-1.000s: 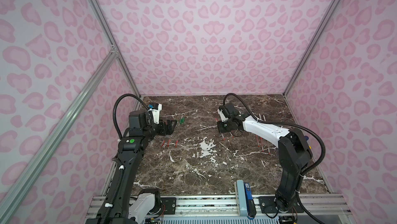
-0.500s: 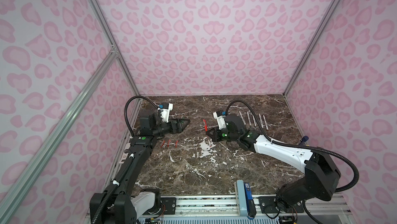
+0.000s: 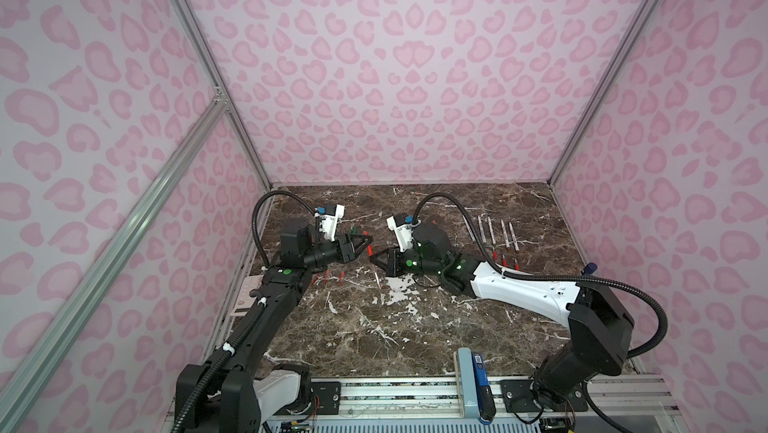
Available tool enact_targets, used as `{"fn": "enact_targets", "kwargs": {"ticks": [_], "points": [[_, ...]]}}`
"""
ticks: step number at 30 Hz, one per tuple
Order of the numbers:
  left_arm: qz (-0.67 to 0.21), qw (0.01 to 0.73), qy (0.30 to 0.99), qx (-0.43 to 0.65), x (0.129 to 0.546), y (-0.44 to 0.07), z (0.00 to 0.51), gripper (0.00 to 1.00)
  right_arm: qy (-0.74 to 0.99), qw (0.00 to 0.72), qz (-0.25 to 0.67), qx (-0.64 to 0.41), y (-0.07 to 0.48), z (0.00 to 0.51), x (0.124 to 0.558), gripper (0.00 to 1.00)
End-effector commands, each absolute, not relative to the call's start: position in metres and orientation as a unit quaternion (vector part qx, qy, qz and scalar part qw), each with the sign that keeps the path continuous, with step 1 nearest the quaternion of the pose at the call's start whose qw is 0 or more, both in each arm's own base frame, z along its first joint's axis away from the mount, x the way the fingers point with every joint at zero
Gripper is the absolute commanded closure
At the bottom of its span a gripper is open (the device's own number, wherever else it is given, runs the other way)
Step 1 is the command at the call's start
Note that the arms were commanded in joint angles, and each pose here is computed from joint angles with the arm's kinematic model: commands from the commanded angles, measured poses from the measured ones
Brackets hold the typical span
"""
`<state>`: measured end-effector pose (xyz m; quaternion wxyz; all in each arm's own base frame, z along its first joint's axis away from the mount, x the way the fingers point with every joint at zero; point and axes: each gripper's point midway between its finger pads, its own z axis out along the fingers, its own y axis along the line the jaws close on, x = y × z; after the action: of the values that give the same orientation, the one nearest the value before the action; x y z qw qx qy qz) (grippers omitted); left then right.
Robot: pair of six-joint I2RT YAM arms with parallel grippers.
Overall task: Open the pen caps
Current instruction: 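Lift the red pen and bring its cap into the left gripper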
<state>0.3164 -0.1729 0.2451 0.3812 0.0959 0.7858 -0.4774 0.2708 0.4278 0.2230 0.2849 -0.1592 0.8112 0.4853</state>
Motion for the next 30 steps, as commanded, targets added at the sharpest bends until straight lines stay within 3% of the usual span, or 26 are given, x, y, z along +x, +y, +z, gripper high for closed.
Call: {"fn": "enact_targets", "kwargs": {"ticks": [1, 6, 14, 17, 21, 25, 28, 30], "points": [[-0.473, 0.399, 0.779, 0.102, 0.320, -0.173, 0.250, 0.69, 0.813, 0.284, 0.480, -0.170, 0.434, 0.219, 0.272, 1.00], [-0.457, 0.404, 0.786, 0.098, 0.323, -0.169, 0.251, 0.96, 0.813, 0.286, 0.476, -0.176, 0.438, 0.219, 0.272, 1.00], [-0.455, 0.405, 0.788, 0.094, 0.324, -0.168, 0.250, 0.96, 0.820, 0.284, 0.464, -0.181, 0.439, 0.210, 0.272, 0.99], [-0.460, 0.399, 0.788, 0.091, 0.324, -0.169, 0.252, 0.96, 0.828, 0.280, 0.448, -0.189, 0.442, 0.208, 0.273, 0.84], [-0.466, 0.402, 0.783, 0.089, 0.324, -0.170, 0.254, 0.96, 0.822, 0.286, 0.452, -0.195, 0.449, 0.206, 0.274, 0.81], [-0.463, 0.399, 0.786, 0.088, 0.324, -0.169, 0.254, 0.96, 0.831, 0.274, 0.442, -0.196, 0.452, 0.195, 0.275, 0.85], [-0.462, 0.406, 0.784, 0.089, 0.323, -0.168, 0.255, 0.96, 0.829, 0.272, 0.450, -0.192, 0.452, 0.191, 0.274, 0.99], [-0.455, 0.407, 0.787, 0.086, 0.325, -0.166, 0.255, 0.83, 0.837, 0.267, 0.435, -0.198, 0.450, 0.186, 0.272, 1.00]]}}
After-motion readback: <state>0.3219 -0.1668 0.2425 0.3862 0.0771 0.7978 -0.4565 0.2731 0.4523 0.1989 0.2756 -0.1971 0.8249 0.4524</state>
